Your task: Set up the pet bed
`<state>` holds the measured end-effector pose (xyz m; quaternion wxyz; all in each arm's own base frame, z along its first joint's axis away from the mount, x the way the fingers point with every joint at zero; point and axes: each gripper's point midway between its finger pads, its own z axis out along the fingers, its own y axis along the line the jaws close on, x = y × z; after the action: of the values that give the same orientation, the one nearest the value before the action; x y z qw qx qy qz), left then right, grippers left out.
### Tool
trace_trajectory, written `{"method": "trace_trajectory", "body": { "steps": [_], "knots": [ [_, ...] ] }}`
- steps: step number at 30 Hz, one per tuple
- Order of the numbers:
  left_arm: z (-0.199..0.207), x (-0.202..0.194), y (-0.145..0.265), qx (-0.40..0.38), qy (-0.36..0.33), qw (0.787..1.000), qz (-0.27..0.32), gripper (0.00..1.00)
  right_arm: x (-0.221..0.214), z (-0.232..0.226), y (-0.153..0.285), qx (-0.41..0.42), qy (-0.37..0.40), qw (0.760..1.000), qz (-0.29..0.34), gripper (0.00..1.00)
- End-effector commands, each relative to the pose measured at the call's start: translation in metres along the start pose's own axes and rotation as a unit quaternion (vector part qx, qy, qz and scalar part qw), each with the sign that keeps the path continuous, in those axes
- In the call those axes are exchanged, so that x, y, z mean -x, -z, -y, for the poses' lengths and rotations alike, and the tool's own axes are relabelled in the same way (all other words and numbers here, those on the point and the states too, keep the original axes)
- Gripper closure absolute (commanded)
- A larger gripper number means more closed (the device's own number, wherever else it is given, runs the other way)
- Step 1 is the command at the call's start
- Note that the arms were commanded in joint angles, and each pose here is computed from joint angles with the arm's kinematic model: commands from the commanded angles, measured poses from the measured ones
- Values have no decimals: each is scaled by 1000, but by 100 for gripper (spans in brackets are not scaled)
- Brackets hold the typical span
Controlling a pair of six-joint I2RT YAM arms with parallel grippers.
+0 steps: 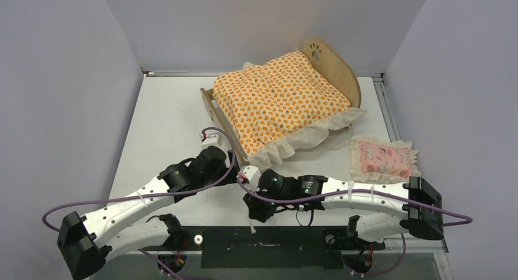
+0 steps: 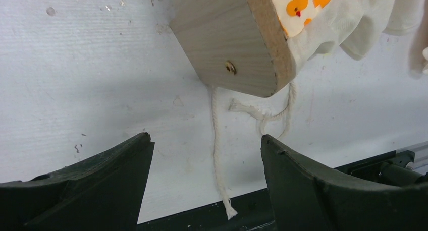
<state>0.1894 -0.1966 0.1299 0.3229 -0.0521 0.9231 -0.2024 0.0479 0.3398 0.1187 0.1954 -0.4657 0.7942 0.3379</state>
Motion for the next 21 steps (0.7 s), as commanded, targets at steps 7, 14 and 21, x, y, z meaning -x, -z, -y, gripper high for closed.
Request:
{"method": "trace_trajectory", "body": {
  "steps": [7, 14, 21],
  "knots": [
    [11, -33, -15, 39, 20, 999, 8, 24, -20, 138, 53, -332, -159, 926, 89, 46],
    [4, -44, -24, 67, 11, 998, 4, 24, -41, 162, 38, -365, -195, 907, 84, 49],
    [6, -44, -25, 64, 5, 998, 1, 24, -47, 186, 26, -405, -258, 870, 111, 50]
  ]
}}
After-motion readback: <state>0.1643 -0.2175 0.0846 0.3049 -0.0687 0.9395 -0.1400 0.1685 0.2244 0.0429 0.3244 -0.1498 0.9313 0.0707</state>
